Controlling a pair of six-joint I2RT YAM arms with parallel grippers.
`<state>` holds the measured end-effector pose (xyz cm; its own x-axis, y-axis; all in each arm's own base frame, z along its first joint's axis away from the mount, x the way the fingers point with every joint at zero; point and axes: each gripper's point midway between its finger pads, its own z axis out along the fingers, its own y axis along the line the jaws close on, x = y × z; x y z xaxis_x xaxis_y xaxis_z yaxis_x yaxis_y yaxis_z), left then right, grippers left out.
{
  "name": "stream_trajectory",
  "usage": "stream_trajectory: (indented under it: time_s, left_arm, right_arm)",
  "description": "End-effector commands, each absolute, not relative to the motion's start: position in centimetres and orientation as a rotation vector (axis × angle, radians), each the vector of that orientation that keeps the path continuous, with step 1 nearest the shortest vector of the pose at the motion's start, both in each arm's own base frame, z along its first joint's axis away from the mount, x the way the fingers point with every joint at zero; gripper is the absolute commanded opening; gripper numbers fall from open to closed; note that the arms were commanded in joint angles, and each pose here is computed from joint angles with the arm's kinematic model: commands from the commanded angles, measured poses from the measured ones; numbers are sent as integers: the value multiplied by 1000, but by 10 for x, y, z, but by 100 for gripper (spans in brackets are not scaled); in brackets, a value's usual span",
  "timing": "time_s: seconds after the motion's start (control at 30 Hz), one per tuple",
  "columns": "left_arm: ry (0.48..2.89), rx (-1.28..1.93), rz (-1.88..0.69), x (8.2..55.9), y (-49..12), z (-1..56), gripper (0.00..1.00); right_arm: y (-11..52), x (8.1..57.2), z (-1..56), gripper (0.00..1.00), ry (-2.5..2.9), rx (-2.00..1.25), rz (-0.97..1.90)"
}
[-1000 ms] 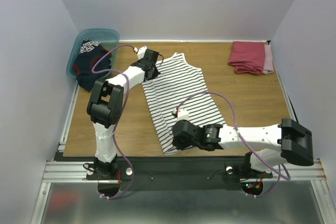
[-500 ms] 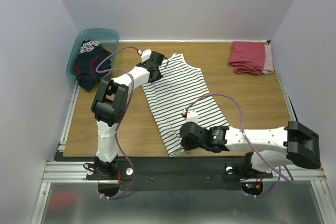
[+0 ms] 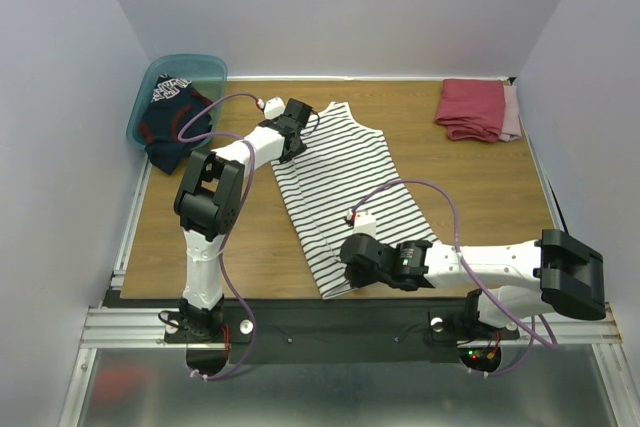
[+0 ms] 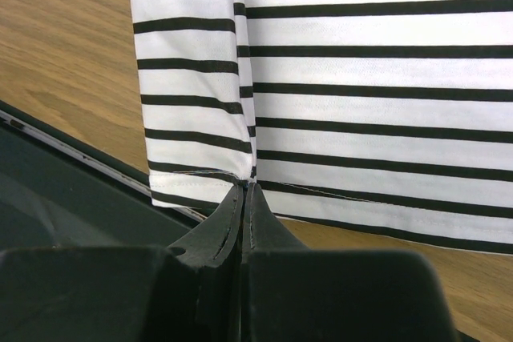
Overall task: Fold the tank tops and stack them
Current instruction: Fold the tank top
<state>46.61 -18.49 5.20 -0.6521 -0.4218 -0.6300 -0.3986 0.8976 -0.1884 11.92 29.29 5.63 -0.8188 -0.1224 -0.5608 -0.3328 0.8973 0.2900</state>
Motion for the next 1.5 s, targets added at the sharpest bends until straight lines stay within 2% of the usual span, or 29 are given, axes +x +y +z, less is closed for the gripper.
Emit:
stream_trajectory:
  time_s: [0.0,0.5,0.57,0.7,0.73,0.8,0.9,0.93,1.03,1.2,1.47]
  left_arm:
    - [2297,-609,-47,472,-184,76,40]
    - [2320,-597,-25,464,-191,64,39]
    - [2324,-601,-21,464,-190,62,35]
    - [2321,-592,-16,463,-190,63,20]
    - [2319,-593,-16,463,-189,64,20]
    - [2322,-591,-4,462,-188,62,21]
    - [2314,-603,11,459,-183,63,29]
    - [2310,-604,15,458,-182,65,37]
    - [2292,-613,24,458,-179,71,43]
    - [2304,-606,42,457,-177,67,43]
    - [2336,-603,67,452,-178,48,36]
  right_arm:
    - [306,129,75,0,2462,-273,554]
    - [306,131,75,0,2460,-267,549]
    - [306,130,75,0,2460,-268,550]
    - [306,130,74,0,2463,-264,547]
    - [306,130,74,0,2463,-264,547]
    - [307,130,74,0,2465,-265,549]
    - [308,131,75,0,2462,-264,551]
    - [307,130,74,0,2464,-265,548]
    - [308,131,74,0,2464,-265,548]
    - [309,130,73,0,2467,-263,550]
    - [309,130,73,0,2467,-263,550]
